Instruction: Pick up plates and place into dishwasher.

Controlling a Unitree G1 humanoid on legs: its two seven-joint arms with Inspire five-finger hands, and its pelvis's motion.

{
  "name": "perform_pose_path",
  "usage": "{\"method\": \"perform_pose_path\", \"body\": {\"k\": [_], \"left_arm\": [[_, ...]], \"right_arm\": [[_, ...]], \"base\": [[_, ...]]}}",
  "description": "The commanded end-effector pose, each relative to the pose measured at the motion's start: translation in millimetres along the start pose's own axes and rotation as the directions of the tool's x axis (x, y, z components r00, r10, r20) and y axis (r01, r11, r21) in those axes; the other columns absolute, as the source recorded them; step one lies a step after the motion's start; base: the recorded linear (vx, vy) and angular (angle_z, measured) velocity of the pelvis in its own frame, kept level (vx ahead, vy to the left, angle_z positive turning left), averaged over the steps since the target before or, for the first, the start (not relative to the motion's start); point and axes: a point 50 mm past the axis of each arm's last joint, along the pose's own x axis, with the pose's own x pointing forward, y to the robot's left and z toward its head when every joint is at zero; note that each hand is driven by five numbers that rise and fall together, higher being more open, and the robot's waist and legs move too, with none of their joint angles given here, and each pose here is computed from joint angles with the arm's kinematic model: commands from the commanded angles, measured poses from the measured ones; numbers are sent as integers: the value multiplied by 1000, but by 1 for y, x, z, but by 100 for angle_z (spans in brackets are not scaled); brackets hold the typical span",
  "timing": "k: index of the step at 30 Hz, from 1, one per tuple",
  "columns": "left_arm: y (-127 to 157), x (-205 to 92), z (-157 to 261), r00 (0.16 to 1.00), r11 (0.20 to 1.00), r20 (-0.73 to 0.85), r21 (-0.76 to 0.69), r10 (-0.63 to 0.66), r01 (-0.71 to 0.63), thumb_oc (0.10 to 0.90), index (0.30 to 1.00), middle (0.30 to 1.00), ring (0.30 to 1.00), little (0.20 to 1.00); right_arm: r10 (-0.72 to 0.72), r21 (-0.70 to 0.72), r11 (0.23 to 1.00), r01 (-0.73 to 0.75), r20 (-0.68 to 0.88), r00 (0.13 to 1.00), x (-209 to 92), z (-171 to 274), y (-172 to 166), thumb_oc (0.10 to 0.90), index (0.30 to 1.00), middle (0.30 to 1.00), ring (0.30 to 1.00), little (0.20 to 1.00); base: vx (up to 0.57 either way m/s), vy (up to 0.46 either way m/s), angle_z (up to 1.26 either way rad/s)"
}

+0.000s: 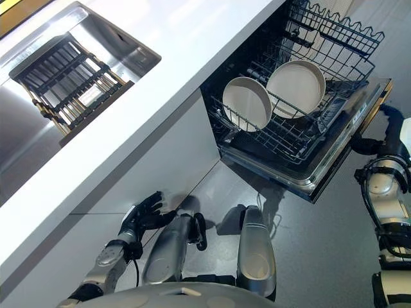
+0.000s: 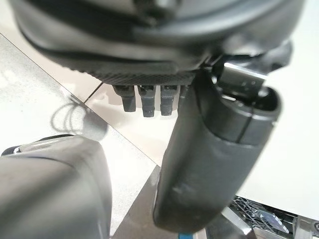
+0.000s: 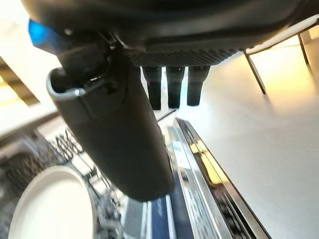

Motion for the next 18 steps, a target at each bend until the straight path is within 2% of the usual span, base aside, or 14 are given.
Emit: {"method": "perform_pose_path", "body": {"k": [1,10,18], "left_arm": [[13,-6,11,996,998,88,54,13,-18,800,900,900,900,900],[10,-5,12,996,998,87,61,-2,-3,800,900,900,900,900],[13,-5,13,996,998,87,60,4,-9,800,900,900,900,900]], "right_arm": [[-130,-37,990,135,120,984,23,29,-33,100,300,300,300,200],[-166,-231,953,196,143,976,31,26,-42,100,300,300,300,200],[-169,-328,923,199,119,978,40,29,-49,100,300,300,300,200]], "base": [[0,0,0],[0,0,0],[0,0,0]]}}
